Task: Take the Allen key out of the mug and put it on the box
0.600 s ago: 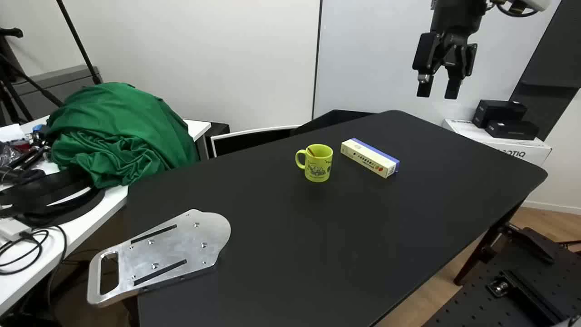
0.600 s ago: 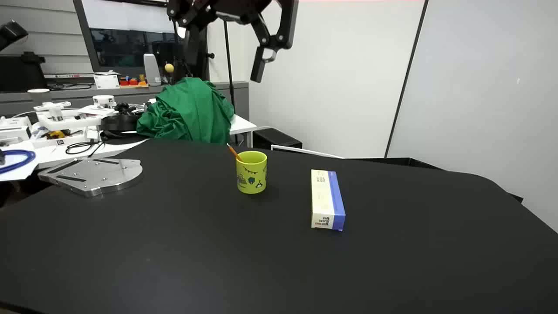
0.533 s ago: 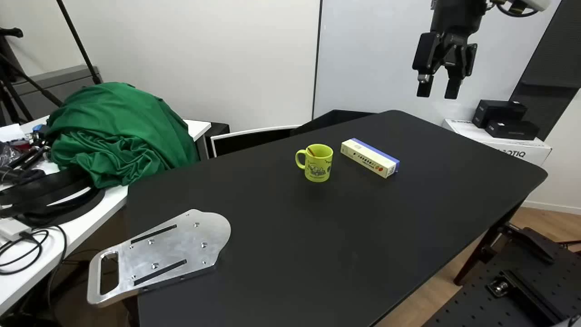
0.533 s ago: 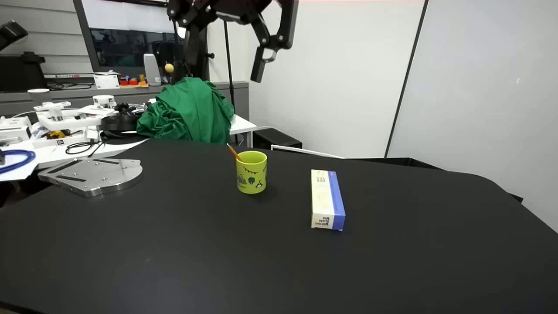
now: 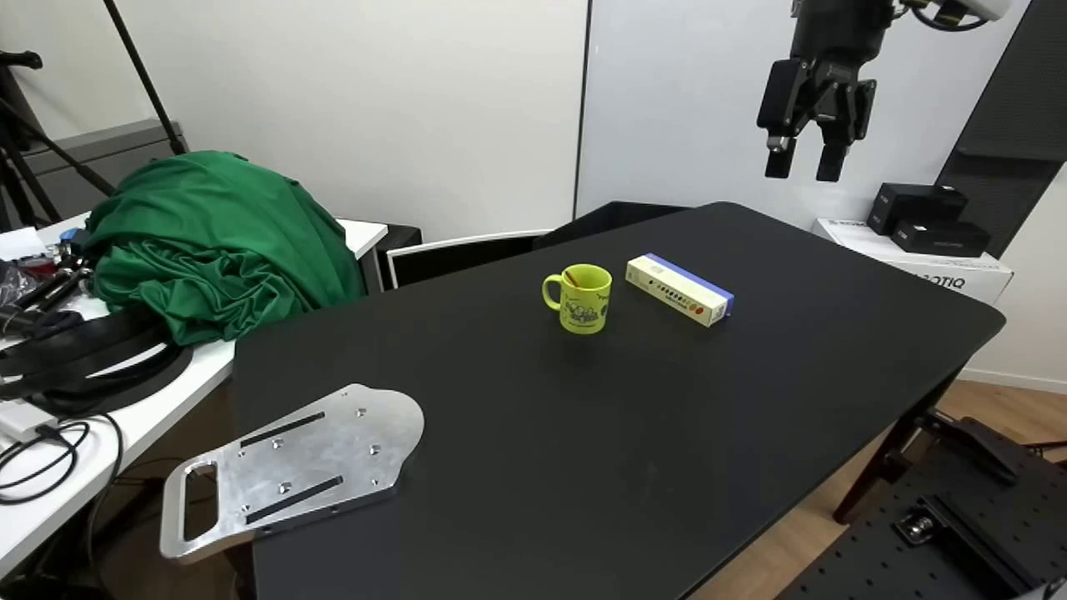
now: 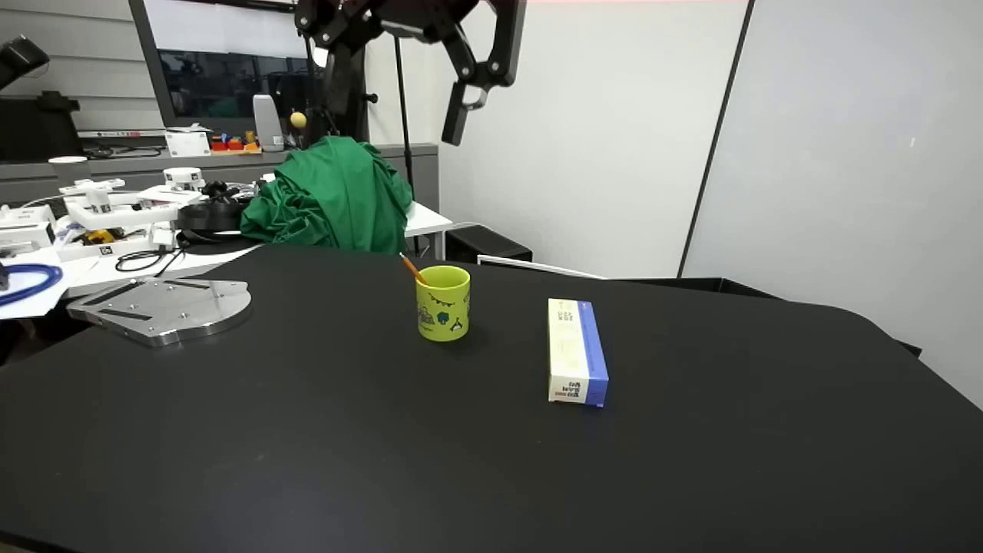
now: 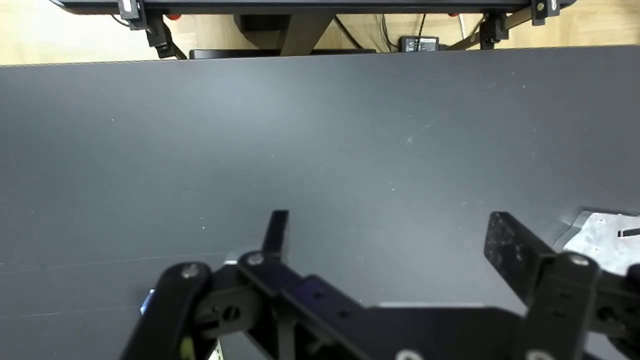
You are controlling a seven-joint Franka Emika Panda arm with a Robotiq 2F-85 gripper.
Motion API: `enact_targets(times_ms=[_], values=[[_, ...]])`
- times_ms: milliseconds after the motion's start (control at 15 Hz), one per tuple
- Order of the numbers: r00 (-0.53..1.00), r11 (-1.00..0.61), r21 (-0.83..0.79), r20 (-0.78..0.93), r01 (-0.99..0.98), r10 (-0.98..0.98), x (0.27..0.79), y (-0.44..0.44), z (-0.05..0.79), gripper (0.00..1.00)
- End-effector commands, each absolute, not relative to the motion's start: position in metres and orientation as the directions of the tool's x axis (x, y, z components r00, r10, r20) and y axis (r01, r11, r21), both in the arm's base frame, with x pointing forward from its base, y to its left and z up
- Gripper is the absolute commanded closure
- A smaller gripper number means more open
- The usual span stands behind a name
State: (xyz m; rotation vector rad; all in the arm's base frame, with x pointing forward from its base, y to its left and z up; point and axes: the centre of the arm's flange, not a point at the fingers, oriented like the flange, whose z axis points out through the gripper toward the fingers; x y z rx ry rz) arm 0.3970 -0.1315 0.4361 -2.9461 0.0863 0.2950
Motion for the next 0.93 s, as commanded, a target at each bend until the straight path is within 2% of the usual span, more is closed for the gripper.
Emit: enact_targets(times_ms=[0, 333, 600, 733, 867], values=[[0.978, -0.981, -0.178, -0.204, -0.08, -0.043, 0.405, -0.131, 0.436, 0.0], [0.969, -0.96, -0.222, -0.215, -0.169, -0.121, 0.478, -0.103, 0.438, 0.0], [0.929, -0.919, -0.215, -0.249, -0.33, -0.275, 0.545, -0.059, 0.429, 0.0], [0.901, -0.898, -0.195, -0.276, -0.395, -0.336, 0.575, -0.045, 0.419, 0.0], [0.852, -0.879, -0.159, -0.372, -0.45, -0.369, 0.597, -0.039, 0.402, 0.0]])
